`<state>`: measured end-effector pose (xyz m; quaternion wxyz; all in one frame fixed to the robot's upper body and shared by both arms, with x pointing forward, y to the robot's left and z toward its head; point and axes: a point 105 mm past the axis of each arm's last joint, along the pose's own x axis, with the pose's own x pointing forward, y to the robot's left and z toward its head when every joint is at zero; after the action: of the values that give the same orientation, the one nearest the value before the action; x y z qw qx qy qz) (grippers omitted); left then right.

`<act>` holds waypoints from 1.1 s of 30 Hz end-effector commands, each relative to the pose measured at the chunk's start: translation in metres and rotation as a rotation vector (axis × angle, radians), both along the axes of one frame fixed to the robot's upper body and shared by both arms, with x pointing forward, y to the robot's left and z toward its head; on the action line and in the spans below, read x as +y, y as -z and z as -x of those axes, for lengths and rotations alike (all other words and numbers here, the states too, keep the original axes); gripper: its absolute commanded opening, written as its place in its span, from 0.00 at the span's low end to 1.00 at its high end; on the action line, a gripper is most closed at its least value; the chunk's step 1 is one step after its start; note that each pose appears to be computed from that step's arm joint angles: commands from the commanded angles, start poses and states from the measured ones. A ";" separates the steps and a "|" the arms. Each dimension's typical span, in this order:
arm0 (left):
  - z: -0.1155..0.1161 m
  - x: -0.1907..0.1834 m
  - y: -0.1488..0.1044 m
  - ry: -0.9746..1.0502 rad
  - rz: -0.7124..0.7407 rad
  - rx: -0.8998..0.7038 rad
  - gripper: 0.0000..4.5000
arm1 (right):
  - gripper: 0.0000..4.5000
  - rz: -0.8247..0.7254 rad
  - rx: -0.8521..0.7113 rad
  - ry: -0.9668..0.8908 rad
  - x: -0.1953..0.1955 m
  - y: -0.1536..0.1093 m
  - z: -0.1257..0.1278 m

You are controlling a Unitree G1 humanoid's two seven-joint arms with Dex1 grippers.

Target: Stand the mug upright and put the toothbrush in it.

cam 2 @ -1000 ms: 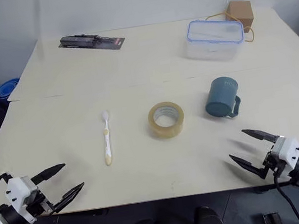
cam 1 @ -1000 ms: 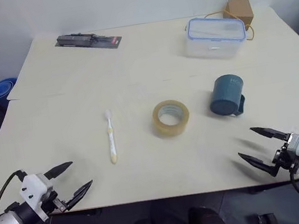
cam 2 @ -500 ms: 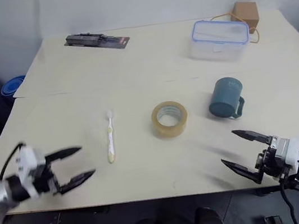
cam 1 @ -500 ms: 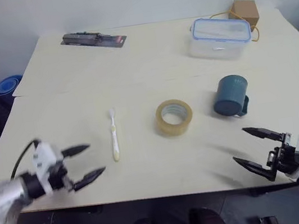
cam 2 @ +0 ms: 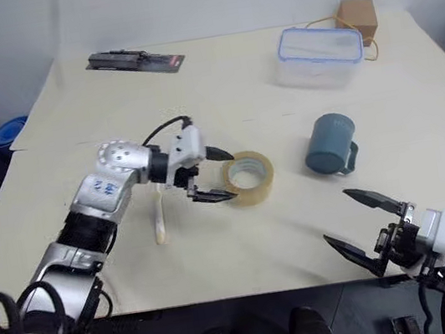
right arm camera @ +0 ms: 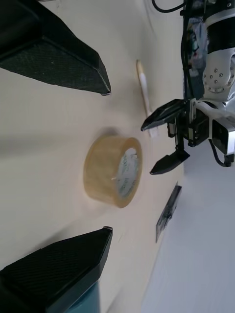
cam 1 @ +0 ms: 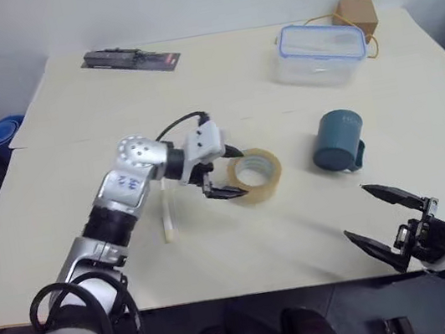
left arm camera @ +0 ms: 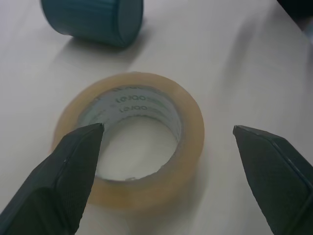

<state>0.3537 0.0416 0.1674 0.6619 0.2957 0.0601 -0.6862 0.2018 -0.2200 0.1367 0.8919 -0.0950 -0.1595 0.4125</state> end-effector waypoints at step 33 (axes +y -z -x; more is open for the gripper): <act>0.067 0.281 -0.003 -1.491 0.100 0.044 0.19 | 1.00 -0.117 -0.152 -0.491 0.090 -0.026 -0.040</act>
<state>0.2885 0.3227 0.1497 0.9570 0.1111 0.2540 -0.0858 0.2447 -0.1291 0.1649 0.7575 -0.0273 -0.2667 0.5952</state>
